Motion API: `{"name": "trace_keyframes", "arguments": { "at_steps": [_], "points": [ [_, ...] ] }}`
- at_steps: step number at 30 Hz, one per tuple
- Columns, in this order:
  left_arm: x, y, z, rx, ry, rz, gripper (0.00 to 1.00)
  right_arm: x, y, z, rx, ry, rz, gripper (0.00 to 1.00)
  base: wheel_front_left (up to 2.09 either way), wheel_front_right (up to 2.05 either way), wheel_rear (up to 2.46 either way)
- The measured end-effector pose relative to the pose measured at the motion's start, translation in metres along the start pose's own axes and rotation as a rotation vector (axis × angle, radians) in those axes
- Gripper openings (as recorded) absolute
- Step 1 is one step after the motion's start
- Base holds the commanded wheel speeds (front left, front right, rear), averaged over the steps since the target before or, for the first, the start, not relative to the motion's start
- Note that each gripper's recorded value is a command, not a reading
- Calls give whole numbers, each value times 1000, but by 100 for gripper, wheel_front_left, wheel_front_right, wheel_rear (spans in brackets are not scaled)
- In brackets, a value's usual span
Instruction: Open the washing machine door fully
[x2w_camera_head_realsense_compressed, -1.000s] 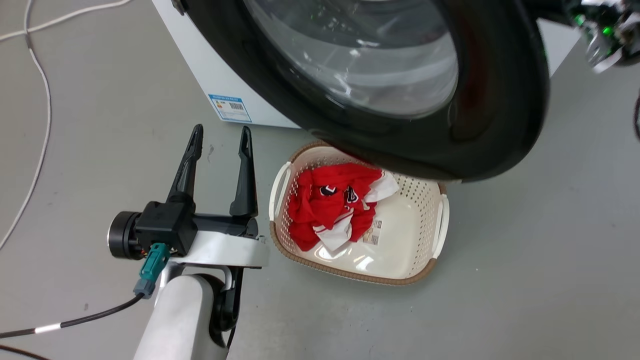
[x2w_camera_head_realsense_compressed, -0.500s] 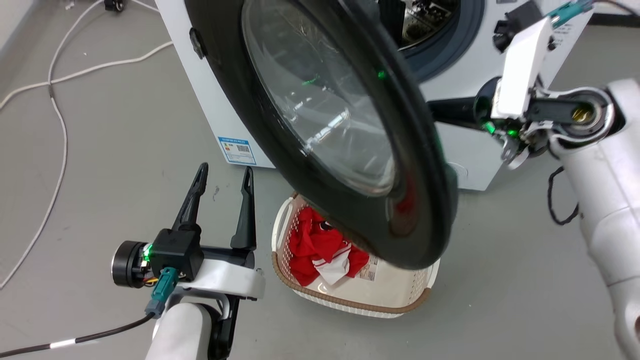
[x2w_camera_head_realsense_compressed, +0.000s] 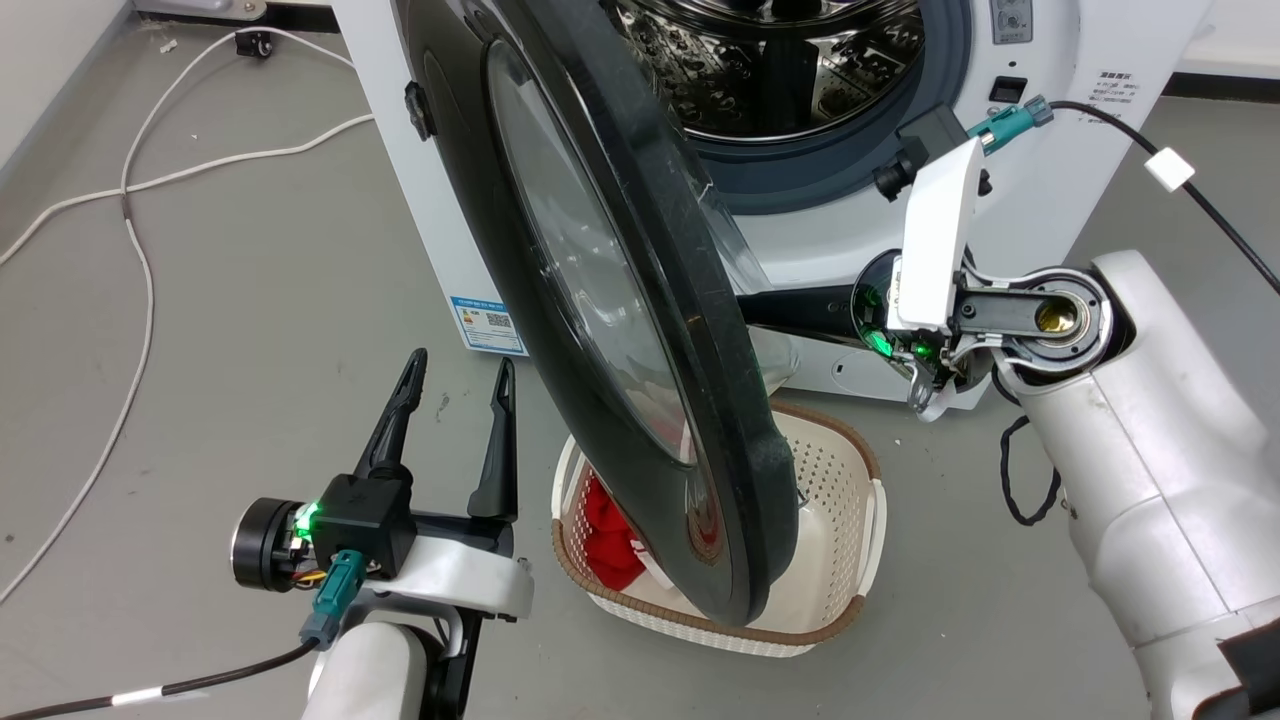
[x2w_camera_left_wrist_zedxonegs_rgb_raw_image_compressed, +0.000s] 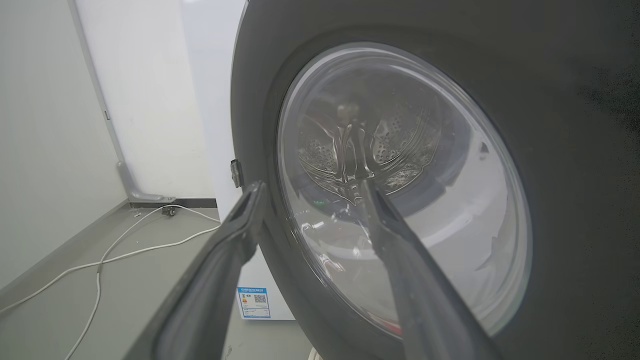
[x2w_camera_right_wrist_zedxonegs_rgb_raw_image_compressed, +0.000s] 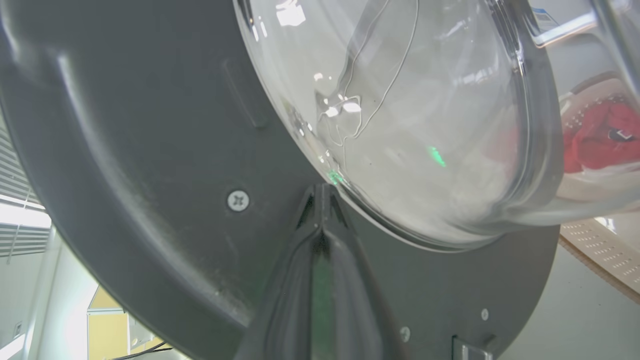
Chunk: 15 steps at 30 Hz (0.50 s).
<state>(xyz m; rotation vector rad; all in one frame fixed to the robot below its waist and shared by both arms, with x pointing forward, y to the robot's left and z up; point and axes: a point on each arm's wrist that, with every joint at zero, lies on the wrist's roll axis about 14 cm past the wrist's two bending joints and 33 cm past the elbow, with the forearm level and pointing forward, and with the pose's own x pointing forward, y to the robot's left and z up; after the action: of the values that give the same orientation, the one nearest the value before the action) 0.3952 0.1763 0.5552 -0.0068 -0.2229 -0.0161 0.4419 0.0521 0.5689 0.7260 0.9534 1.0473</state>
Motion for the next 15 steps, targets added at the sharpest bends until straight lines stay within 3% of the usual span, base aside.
{"name": "trace_keyframes", "arguments": {
  "at_steps": [7, 15],
  "points": [
    [1, -5, -3, -8, 7, -12, 100, -4, 1, 3, 44, -83, 45, 0, 0, 0, 0],
    [2, -11, -6, -23, 13, -20, 100, -52, -15, 41, 146, -459, 92, 0, 0, 0, 0]
  ]
}}
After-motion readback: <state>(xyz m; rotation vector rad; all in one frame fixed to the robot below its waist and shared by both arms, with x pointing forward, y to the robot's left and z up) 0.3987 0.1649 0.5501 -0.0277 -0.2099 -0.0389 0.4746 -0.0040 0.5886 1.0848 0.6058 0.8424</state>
